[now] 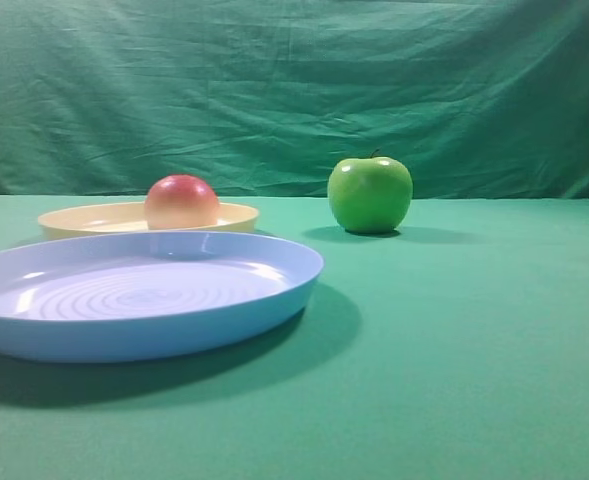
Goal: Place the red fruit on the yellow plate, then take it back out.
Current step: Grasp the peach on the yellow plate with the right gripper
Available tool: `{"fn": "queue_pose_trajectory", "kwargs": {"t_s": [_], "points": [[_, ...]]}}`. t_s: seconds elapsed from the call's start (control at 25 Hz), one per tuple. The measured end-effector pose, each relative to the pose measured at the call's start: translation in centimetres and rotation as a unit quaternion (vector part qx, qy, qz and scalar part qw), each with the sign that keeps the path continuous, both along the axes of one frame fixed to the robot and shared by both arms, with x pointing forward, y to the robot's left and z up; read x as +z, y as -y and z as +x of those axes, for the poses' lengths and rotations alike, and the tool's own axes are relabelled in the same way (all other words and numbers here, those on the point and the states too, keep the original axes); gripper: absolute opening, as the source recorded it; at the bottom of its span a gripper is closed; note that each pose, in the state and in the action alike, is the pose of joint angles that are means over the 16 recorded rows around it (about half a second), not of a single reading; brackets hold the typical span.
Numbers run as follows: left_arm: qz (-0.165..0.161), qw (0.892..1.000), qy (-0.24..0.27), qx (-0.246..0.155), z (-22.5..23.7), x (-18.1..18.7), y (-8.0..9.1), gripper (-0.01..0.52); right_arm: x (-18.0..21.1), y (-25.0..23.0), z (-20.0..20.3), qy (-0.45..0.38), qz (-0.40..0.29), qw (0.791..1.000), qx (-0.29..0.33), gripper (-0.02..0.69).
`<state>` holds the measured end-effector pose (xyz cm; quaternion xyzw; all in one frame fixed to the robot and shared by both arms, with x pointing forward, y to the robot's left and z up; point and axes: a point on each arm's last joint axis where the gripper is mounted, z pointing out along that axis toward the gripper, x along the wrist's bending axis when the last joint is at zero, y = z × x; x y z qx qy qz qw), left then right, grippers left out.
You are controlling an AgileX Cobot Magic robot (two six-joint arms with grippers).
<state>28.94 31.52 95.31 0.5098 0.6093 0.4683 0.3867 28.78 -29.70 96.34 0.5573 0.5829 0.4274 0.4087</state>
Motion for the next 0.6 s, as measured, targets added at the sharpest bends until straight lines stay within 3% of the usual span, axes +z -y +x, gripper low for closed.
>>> {"fn": "queue_pose_trajectory", "kwargs": {"t_s": [0.6], "points": [[0.000,1.000,0.000,0.000,0.0,0.0,0.0,0.000,-1.8,-0.1,0.2,-0.015,-0.036,0.999,0.019,0.000]]}}
